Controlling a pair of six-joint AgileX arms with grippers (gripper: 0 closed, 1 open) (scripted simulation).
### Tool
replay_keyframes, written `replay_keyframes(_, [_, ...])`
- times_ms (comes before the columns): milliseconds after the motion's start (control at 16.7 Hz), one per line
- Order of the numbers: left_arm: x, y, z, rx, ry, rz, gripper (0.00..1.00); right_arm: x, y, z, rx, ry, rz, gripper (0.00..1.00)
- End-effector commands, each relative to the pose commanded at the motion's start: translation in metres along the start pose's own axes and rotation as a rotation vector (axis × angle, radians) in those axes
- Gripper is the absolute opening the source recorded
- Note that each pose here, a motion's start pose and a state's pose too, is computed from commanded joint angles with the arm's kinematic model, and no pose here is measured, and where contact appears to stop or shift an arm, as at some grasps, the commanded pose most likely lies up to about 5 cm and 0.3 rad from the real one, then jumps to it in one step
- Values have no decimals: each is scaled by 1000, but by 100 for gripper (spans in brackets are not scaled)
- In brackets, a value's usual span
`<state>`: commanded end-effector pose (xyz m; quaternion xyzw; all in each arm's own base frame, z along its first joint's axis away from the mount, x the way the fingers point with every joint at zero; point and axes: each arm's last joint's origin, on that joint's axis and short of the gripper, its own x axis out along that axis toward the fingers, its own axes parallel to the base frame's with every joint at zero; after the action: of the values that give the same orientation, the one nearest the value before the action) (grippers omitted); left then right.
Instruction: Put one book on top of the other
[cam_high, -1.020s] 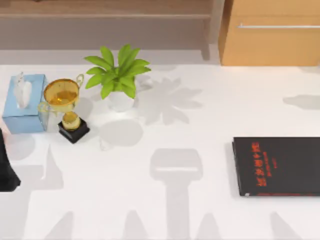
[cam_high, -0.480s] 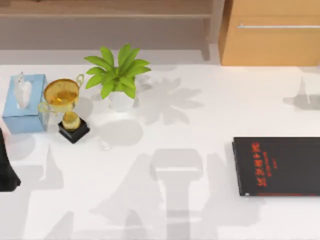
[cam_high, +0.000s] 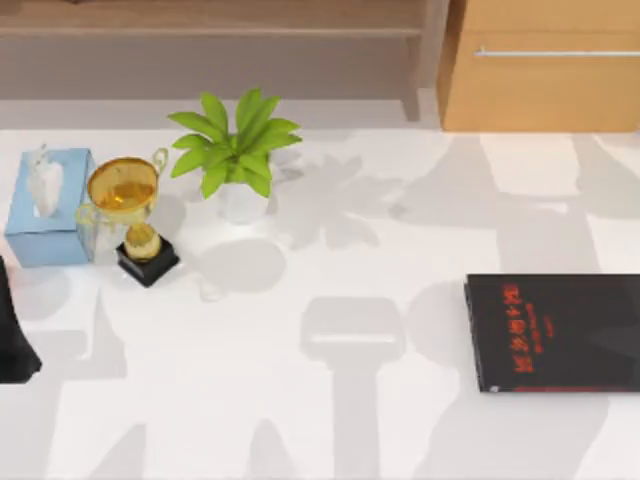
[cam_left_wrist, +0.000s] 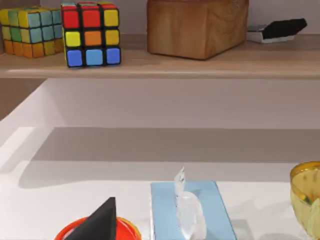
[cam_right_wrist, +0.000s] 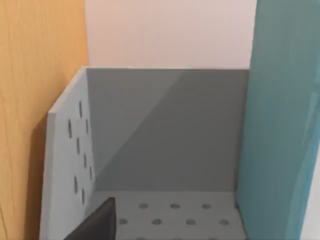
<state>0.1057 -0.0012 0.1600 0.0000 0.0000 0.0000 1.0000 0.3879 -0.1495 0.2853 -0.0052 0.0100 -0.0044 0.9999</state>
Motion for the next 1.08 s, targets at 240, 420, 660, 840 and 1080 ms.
replay_keyframes(240, [0,0,0,0,0,0,100,38,-38,-28,-5,-11,1,100])
replay_keyframes(420, [0,0,0,0,0,0,100,45,-48,-36,-7,-16,1,100])
replay_keyframes(660, [0,0,0,0,0,0,100,46,-45,-37,-5,-11,4,100])
replay_keyframes(840, [0,0,0,0,0,0,100,52,-47,-36,-7,-15,2,100])
replay_keyframes(1080, [0,0,0,0,0,0,100,70,-48,-36,-7,-16,1,100])
